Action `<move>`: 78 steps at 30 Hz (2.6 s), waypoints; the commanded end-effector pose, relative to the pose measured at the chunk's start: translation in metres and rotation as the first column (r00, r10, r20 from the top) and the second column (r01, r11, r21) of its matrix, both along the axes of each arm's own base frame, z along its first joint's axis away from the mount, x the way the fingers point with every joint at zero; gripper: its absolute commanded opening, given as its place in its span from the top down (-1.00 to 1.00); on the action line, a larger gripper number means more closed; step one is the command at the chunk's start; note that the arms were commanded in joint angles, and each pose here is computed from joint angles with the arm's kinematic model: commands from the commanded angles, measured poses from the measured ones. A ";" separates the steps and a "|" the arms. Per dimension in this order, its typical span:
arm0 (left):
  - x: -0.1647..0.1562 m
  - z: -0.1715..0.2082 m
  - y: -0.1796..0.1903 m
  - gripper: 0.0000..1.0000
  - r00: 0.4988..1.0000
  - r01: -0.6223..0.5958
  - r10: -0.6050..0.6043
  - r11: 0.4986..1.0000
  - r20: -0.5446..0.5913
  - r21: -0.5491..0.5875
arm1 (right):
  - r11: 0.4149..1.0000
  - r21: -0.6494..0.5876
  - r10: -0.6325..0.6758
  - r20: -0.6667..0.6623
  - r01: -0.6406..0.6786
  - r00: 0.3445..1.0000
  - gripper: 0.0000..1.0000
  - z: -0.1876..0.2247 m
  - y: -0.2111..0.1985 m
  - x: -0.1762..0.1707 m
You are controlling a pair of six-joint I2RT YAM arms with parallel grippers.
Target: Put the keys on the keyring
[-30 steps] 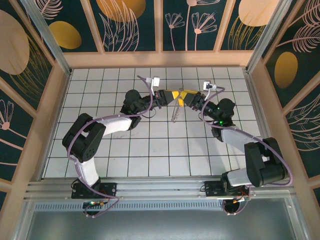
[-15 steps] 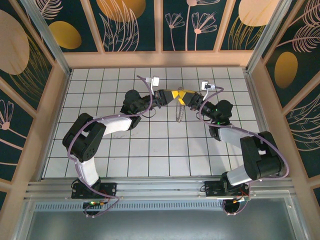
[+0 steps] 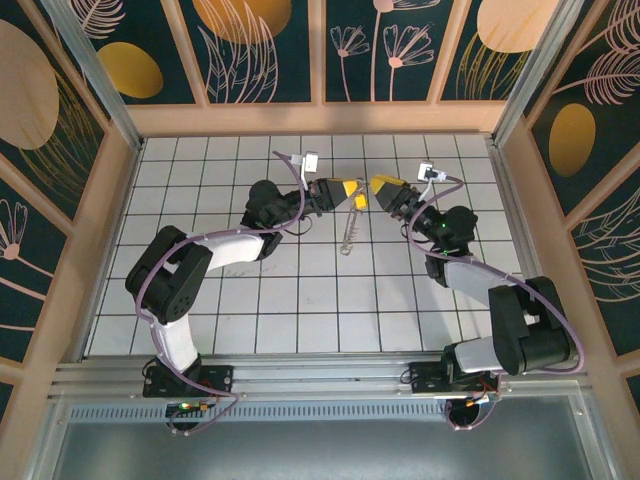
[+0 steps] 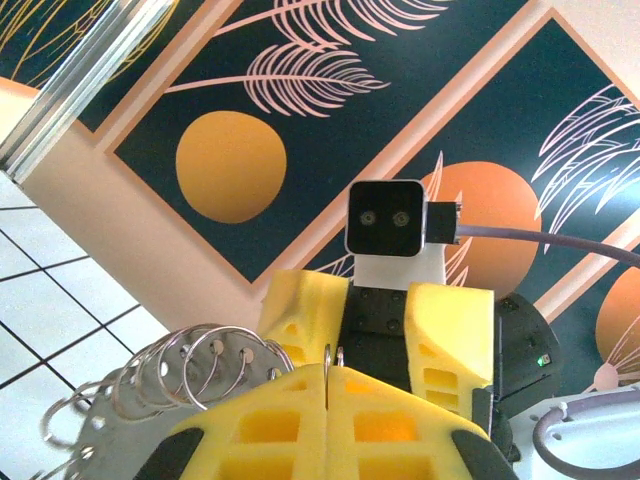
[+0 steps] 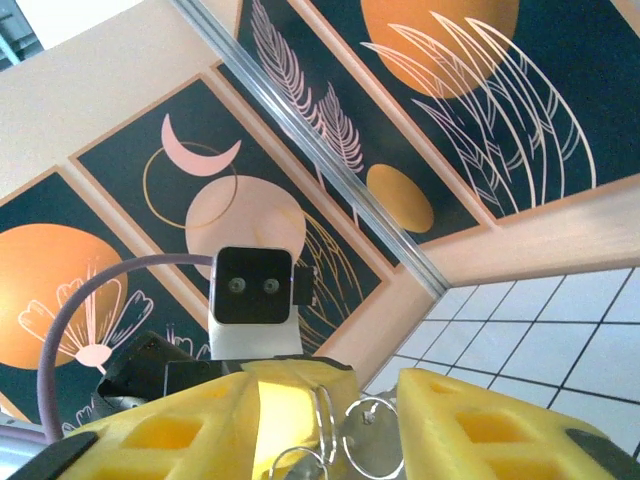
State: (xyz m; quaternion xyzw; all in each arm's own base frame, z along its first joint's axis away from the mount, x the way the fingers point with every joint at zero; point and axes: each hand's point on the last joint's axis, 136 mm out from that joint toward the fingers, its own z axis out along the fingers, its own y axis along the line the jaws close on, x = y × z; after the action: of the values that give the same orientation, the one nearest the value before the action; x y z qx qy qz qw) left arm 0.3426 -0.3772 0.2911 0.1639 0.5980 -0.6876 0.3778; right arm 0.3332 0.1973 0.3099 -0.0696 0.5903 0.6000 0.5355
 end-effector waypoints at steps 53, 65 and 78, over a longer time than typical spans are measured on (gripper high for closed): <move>0.028 0.008 0.047 0.01 0.983 -0.144 0.115 0.966 0.145 0.213 | 0.943 -0.196 0.274 -0.006 -0.270 0.962 1.00 -0.013 0.045 0.025; 0.035 -0.012 0.044 0.14 0.991 -0.006 -0.036 0.951 0.130 0.308 | 0.890 -0.241 0.382 -0.071 -0.387 0.921 1.00 -0.017 0.060 0.049; 0.042 -0.008 0.040 0.33 0.993 0.003 -0.032 0.966 0.110 0.259 | 0.890 -0.229 0.391 -0.064 -0.394 0.918 1.00 -0.011 0.067 0.048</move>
State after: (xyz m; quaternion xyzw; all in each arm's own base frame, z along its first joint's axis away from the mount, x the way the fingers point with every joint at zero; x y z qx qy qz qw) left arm 0.3793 -0.3361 0.2633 0.2467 0.6822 -0.5857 0.3615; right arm 0.3834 0.2602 0.2834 -0.2226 0.6545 0.6184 0.3738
